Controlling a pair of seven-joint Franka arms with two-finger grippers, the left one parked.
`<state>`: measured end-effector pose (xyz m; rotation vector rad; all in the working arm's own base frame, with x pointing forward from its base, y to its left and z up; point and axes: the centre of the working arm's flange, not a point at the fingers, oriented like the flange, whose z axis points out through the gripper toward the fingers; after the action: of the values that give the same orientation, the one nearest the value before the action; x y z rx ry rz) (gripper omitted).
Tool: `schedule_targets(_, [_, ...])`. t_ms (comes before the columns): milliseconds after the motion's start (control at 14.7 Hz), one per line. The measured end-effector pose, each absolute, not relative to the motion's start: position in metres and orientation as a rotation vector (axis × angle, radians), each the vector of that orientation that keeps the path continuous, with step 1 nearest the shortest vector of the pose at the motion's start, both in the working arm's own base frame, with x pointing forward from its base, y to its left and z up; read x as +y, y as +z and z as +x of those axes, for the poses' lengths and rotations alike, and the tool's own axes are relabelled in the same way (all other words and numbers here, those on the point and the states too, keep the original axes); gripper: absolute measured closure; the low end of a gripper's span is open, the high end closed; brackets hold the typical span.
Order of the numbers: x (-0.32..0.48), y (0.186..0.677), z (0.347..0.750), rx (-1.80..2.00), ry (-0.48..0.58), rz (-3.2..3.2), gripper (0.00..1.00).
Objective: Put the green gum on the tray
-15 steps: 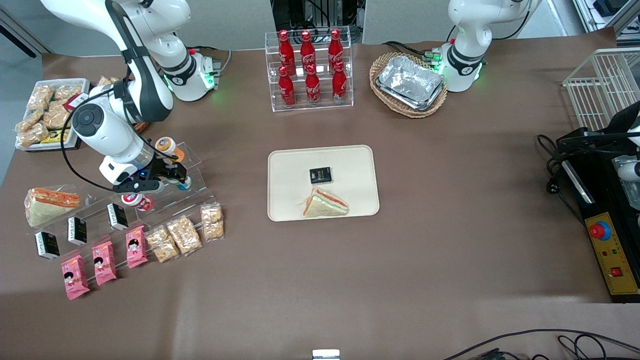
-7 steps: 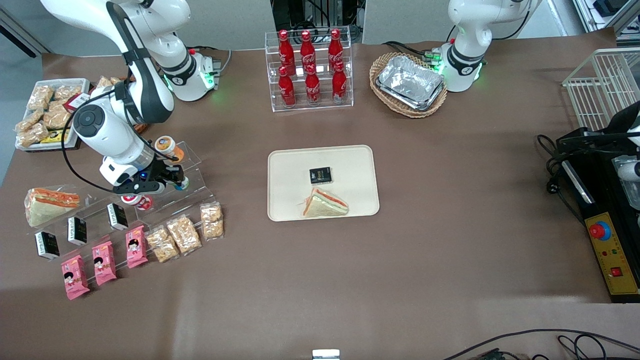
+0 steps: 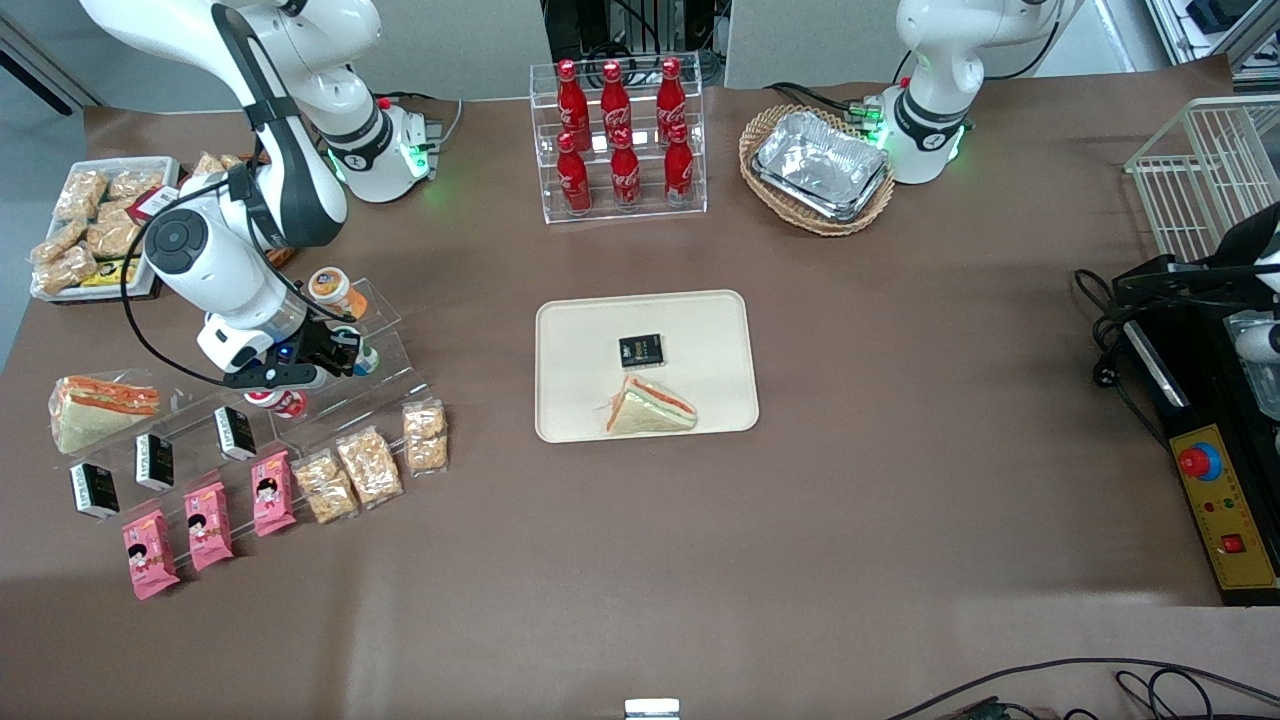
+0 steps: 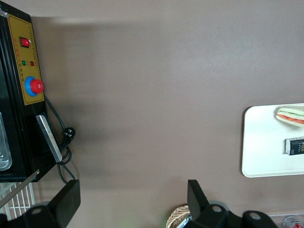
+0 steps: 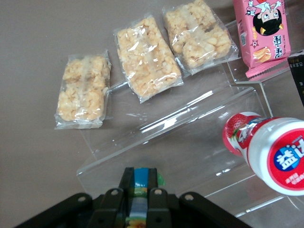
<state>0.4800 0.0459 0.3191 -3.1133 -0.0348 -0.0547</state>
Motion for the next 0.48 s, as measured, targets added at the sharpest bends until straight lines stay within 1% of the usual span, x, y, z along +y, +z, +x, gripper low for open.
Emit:
schedule_targets(136, [0.0459,0.3191,0.4800,-0.032,-0.054,-3.113,0.81])
schedule_targets(205, [0.0458,0.3190,0.4799,-0.031,-0.053,-3.113,0.78])
schedule_targets(341, [0.0450,0.3184,0.4796,-0.027,-0.050,-3.113,0.62])
schedule_targets(477, [0.0443,0.3212,0.4814,-0.024,-0.061,-3.112,0.43])
